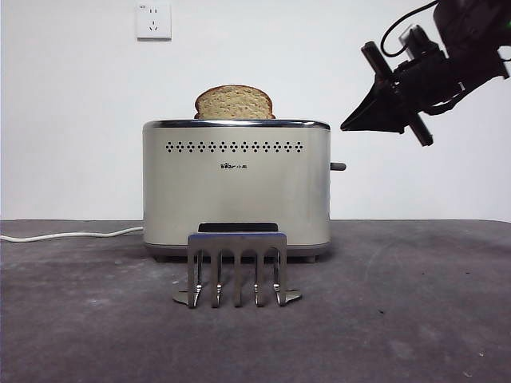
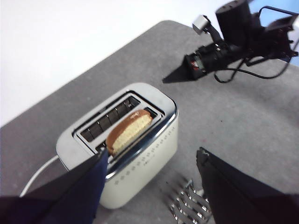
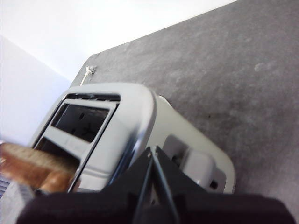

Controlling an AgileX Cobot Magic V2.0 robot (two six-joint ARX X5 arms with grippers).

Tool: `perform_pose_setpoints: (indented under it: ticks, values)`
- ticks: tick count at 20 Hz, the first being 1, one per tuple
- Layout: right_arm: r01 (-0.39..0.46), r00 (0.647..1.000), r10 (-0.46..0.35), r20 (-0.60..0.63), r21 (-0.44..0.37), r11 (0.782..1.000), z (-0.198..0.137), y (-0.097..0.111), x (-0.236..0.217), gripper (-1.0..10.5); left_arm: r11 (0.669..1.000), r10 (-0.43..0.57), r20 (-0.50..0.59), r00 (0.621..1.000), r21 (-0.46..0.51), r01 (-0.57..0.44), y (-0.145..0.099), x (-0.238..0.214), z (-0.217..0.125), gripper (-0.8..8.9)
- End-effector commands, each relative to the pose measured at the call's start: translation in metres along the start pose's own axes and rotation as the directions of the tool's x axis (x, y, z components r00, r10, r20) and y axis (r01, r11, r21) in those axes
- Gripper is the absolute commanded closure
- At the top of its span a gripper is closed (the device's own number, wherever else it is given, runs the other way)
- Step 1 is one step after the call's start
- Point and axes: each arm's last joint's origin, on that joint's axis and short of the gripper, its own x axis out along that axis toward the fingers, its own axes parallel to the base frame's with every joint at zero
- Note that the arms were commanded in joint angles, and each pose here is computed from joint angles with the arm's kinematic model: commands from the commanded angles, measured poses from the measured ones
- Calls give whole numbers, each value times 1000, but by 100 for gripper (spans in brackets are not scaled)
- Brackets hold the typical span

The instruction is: Pick up a slice of bread from the rack,put the bread on the toaster,press the button

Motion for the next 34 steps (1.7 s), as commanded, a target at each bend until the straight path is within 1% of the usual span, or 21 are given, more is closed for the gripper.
perform_pose_setpoints:
  ticks: [1,5,14,15,17,20,22,34]
  values:
    - [7,1000,-7,-17,20,1000,-5,-9,10,959,1000,-17,-18,1000,-13,17,-1,2,-2,491]
    - [31,999,-30,-42,26,999,-14,-18,21,959,998,-57,-8,998,-13,57,-2,2,-2,491]
    - [56,992,-50,-114,52,997,-38,-38,43,959,998,-58,-8,998,-13,58,-2,2,-2,491]
    - [73,989,-65,-131,59,996,-42,-41,46,959,998,-58,-9,998,-13,58,-2,2,-2,491]
    - [107,980,-98,-175,42,993,-52,-47,50,959,998,-58,-10,998,-13,58,-2,2,-2,491]
    - [180,958,-168,-231,29,983,-64,-55,53,959,998,-58,-9,998,-13,58,-2,2,-2,491]
    - [186,952,-175,-253,23,982,-68,-59,54,959,998,-58,-9,998,-13,58,-2,2,-2,491]
    - [187,950,-174,-259,26,982,-69,-59,54,959,998,-58,-11,998,-14,58,-2,2,-2,491]
